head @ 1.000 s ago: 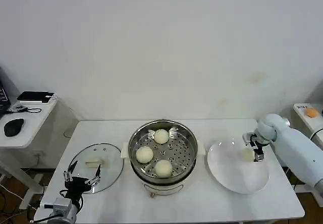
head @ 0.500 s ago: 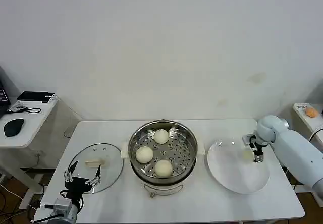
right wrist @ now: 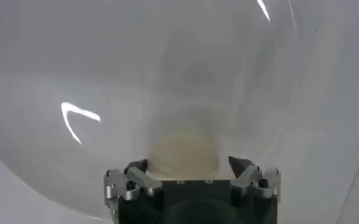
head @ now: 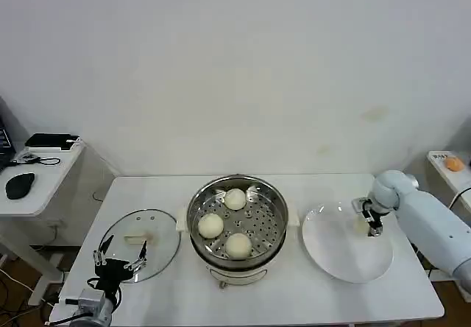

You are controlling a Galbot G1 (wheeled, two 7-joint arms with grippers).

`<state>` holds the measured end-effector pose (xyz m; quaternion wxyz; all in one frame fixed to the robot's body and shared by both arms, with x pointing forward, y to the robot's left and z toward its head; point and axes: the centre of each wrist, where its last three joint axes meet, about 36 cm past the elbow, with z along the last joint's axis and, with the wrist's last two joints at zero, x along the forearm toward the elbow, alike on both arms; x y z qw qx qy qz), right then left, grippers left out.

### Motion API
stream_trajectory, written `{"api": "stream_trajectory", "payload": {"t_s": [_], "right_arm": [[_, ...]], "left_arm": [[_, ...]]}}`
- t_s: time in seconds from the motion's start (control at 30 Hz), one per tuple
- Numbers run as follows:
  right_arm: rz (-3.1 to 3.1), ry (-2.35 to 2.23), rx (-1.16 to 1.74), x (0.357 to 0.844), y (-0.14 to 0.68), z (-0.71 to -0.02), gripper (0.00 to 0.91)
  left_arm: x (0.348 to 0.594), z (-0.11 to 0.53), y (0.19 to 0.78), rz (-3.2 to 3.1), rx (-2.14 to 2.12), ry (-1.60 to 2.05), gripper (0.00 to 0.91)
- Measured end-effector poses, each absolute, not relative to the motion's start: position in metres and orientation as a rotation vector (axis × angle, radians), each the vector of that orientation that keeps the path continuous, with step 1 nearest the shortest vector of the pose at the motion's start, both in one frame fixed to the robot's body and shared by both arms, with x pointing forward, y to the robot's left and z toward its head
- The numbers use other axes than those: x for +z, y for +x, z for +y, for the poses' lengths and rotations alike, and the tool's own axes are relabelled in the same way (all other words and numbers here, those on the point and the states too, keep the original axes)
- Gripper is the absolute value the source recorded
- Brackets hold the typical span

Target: Take steamed baozi put them in steamer then cover it.

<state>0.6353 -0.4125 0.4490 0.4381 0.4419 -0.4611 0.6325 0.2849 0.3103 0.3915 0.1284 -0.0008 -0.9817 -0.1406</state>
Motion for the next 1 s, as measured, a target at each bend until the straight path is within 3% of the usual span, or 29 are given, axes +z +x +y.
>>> {"api": "stream_trajectory", "payload": {"t_s": [0.43, 0.73, 1.0], "right_arm": [[-1.197, 1.084, 1.594, 0.471, 0.636, -0.414, 0.715], [-1.329, 1.113, 1.638, 0.531, 0.634, -0.388, 0.715], [-1.436, 1.225, 1.726, 0.601, 0.636, -0.313, 0.715]], "left_arm": [[0.393, 0.310, 0.287, -2.863, -0.414, -0.002, 0.907], [0.393, 0.313, 0.291, -2.867, -0.442, 0.016, 0.907], [0.394, 0.309, 0.289, -2.878, -0.462, 0.019, 0.907]]}}
